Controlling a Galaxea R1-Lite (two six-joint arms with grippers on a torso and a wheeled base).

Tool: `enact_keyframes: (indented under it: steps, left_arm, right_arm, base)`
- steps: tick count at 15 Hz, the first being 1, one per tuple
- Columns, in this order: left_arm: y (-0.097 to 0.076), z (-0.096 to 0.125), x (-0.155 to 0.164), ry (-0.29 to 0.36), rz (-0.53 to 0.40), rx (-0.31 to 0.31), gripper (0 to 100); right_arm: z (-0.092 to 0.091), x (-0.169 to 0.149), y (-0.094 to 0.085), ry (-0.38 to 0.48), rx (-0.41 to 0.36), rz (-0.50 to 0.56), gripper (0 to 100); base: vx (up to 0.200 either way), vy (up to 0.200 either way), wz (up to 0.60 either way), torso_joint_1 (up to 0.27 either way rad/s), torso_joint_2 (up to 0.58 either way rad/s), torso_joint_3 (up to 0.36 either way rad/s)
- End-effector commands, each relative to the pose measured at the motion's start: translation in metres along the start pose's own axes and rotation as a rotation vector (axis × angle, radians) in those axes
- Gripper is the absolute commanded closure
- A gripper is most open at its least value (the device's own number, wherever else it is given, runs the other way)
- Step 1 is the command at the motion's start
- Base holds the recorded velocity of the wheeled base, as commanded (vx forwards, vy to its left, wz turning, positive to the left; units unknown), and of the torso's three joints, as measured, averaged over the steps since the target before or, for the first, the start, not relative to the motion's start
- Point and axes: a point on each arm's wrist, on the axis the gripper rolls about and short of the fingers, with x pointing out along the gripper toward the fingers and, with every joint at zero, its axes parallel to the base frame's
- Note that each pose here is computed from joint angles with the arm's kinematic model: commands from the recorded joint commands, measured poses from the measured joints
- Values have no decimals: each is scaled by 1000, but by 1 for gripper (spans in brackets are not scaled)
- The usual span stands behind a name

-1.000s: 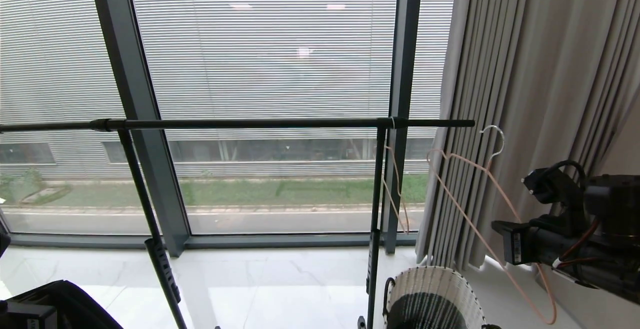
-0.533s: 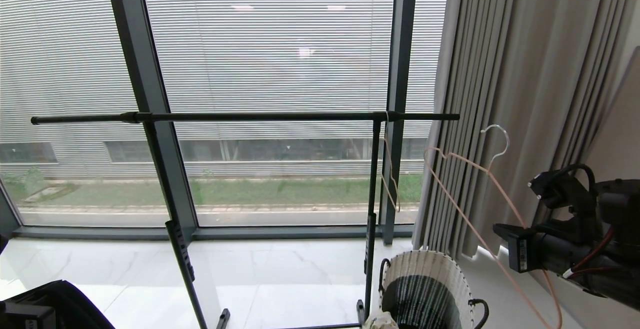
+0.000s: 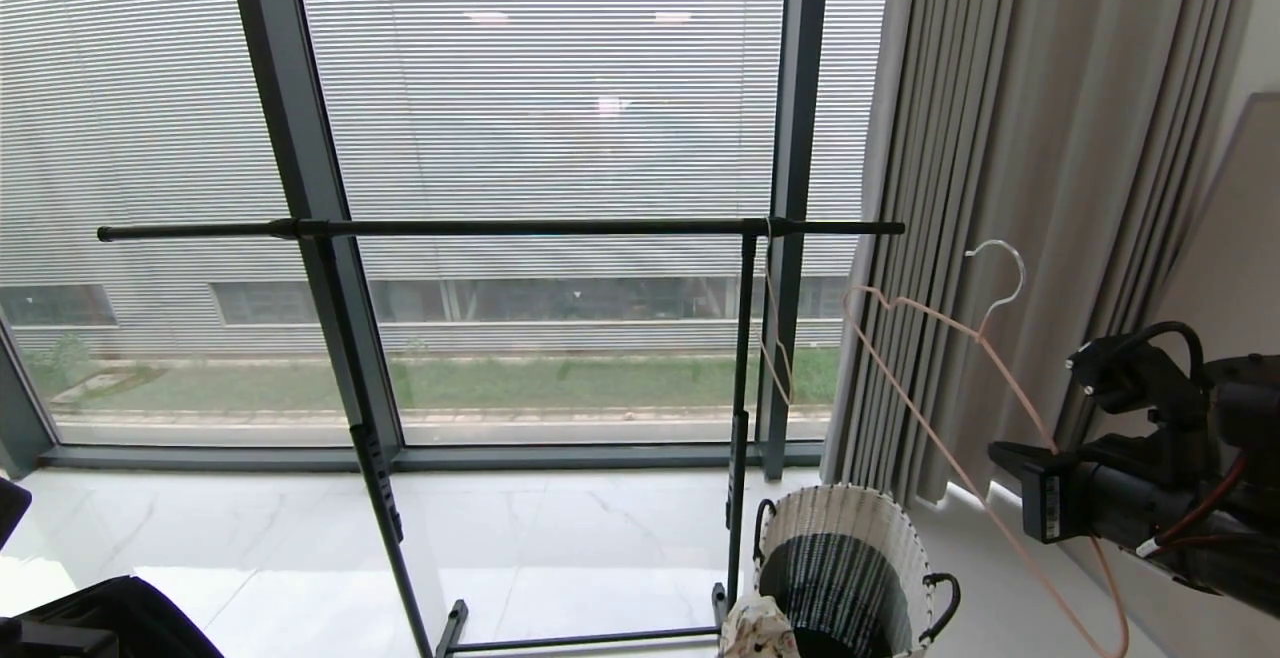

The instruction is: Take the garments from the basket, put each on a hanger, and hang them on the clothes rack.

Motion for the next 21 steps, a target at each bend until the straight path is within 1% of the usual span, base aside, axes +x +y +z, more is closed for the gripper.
enact_keyframes:
  steps: [1, 5, 12, 14, 16, 19, 20, 21]
  left_arm:
    - [0, 0, 0, 3, 0, 1, 100]
    - [0, 0, 0, 0, 1, 7, 100]
    - [0, 1, 0, -2, 1, 16, 100]
    - [0, 1, 0, 0, 1, 16, 100]
    - [0, 1, 1, 3, 0, 17, 100]
    - [-2, 0, 2, 7, -26, 25, 100]
    - [-5, 4, 4, -9, -66, 35, 100]
    - [-10, 11, 10, -42, -123, 51, 100]
  right_arm:
    - [4, -6, 0, -27, 2, 4, 100]
    - [8, -14, -1, -63, 6, 11, 100]
    - [12, -23, -1, -97, 2, 20, 100]
    - [11, -21, 0, -90, -20, 31, 100]
    - [7, -16, 3, -56, -60, 92, 100]
    - [-5, -4, 15, 25, -162, 249, 100]
    - [-12, -1, 20, 59, -192, 303, 100]
    - [-19, 1, 26, 90, -229, 362, 100]
  base:
    - [0, 0, 0, 0, 0, 0]
    - [0, 200, 0, -1, 2, 4]
    - [0, 200, 0, 3, 3, 4]
    - [0, 200, 0, 5, 2, 2]
    - [0, 200, 0, 0, 0, 2]
    - [0, 0, 0, 0, 0, 0]
    - [0, 0, 0, 0, 0, 0]
    - [0, 0, 0, 0, 0, 0]
